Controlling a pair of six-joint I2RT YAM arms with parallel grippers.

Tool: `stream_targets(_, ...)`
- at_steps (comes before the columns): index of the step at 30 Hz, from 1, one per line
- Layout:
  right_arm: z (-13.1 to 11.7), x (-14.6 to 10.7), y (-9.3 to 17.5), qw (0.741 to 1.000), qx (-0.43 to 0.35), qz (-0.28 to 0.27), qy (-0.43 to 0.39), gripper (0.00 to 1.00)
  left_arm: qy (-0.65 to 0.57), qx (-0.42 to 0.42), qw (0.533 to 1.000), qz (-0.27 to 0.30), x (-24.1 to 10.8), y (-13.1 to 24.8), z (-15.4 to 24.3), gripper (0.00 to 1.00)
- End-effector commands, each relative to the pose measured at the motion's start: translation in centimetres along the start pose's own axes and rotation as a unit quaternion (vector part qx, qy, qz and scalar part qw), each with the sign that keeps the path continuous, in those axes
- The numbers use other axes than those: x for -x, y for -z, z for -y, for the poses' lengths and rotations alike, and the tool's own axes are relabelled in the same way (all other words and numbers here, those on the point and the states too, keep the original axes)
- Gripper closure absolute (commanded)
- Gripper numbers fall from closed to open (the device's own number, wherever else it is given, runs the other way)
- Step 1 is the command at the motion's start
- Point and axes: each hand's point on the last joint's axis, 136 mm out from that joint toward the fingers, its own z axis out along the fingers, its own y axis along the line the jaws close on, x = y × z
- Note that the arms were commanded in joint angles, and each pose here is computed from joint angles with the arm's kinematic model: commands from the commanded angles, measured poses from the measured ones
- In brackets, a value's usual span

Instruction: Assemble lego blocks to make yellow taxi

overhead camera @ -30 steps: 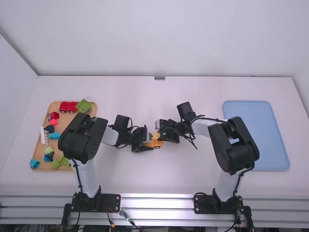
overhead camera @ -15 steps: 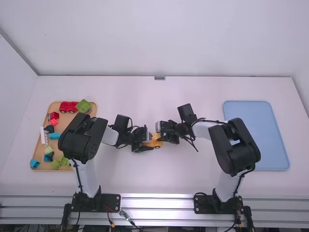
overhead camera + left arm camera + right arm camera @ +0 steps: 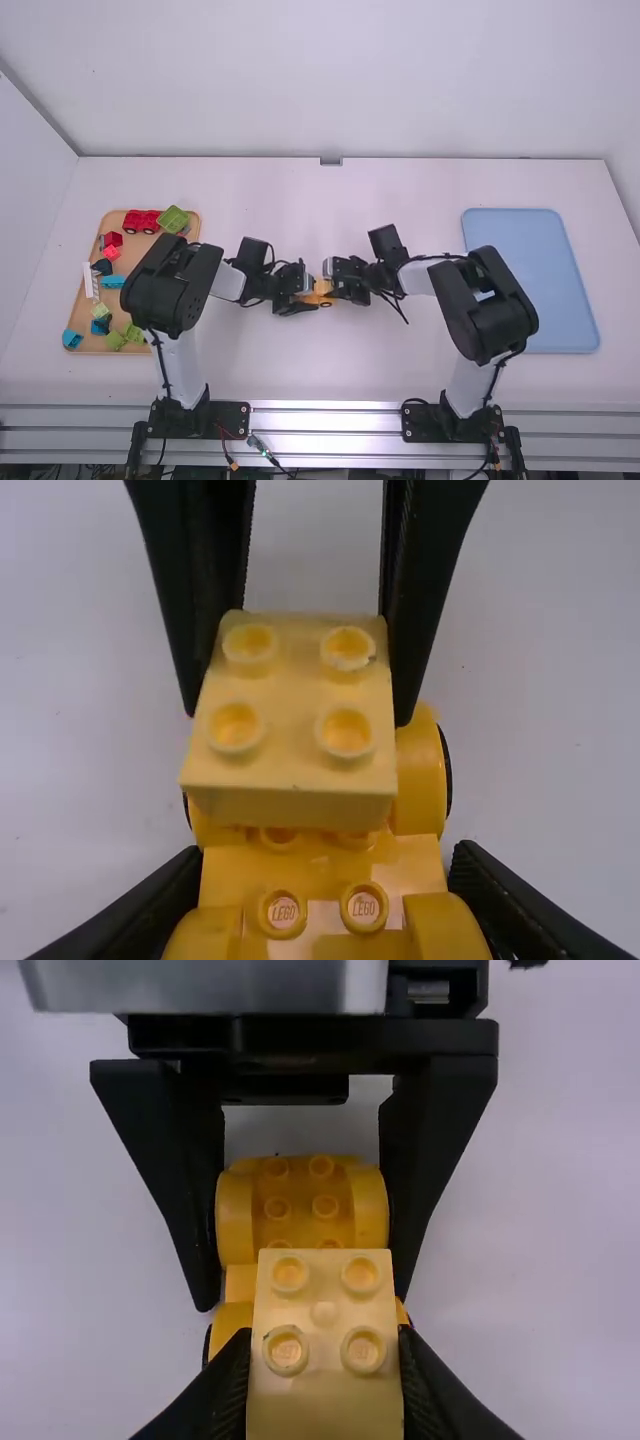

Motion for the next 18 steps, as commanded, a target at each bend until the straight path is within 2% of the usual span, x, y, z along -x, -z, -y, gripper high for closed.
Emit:
stream_targets(1, -0.84, -0.4, -0.35, 1.0, 0.013, -0.001, -0.019, 0.72, 0.009, -0.009, 1.0, -0.01, -0.69, -0.32, 0.94, 0.38)
stream_targets(18, -1.23, -1.14, -0.52, 0.999, 0.013, -0.022, -0.039, 0.72, -0.008, -0.022, 1.0, -0.019, -1.19, -0.29, 1.72, 0.39)
